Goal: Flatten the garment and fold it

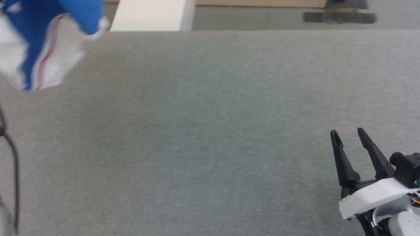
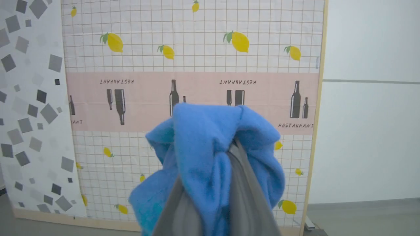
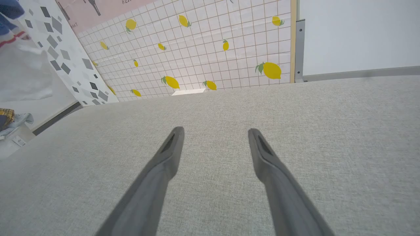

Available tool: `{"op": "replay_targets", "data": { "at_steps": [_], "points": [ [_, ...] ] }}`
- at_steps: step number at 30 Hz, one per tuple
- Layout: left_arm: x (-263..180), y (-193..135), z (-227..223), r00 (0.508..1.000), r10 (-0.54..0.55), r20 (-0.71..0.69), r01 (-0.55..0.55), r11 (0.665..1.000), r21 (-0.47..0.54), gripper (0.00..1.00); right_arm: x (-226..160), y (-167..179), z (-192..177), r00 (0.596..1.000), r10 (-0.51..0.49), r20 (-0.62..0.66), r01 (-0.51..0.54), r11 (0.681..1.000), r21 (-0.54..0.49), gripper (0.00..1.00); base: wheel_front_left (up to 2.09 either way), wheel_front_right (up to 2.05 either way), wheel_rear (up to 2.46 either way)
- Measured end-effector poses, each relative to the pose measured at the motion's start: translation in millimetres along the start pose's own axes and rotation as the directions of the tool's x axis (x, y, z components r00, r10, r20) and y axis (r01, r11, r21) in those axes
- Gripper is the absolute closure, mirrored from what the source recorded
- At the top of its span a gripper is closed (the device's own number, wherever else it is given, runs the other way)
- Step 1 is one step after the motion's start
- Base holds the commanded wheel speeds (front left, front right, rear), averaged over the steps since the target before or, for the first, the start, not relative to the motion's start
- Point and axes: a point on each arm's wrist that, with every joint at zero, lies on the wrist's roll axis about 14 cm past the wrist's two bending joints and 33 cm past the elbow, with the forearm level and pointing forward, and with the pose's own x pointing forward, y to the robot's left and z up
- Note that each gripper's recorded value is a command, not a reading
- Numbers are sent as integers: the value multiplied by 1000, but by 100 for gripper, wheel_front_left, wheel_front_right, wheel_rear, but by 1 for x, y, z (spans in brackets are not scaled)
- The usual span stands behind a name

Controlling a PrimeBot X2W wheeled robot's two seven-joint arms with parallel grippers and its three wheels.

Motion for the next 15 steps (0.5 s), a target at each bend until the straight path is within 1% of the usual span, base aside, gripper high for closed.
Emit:
{"op": "replay_targets", "data": {
  "at_steps": [2,5,6,8,10,11,12,13,15],
  "points": [
    [7,-30,3,997,-72,7,72,997,-37,100,-6,-6,3,1000,-22,8,22,1000,3,0,0,0,0],
    [11,-74,-4,984,-176,-16,173,977,-122,100,-15,-18,10,998,-59,28,59,998,-1,0,0,0,0],
    [10,-90,-12,976,-214,-36,207,967,-149,100,-19,-23,13,997,-75,37,75,997,-1,0,0,0,0],
    [3,-116,-32,956,-277,-94,258,951,-173,100,-24,-30,16,994,-98,47,98,995,2,0,0,0,0],
    [-11,-144,-64,922,-344,-175,303,926,-225,100,-28,-35,22,991,-114,63,114,993,0,0,0,0,0],
    [-19,-155,-79,903,-370,-217,320,918,-235,100,-30,-36,24,991,-119,68,119,993,0,0,0,0,0],
    [-29,-168,-97,878,-399,-263,333,906,-263,100,-31,-38,25,990,-124,73,124,992,-1,0,0,0,0],
    [-41,-180,-114,850,-428,-308,344,892,-292,100,-32,-39,27,989,-128,76,128,992,-1,0,0,0,0],
    [-67,-203,-149,776,-484,-404,367,868,-334,100,-33,-40,27,988,-131,78,132,991,-1,0,0,0,0]
  ]
}}
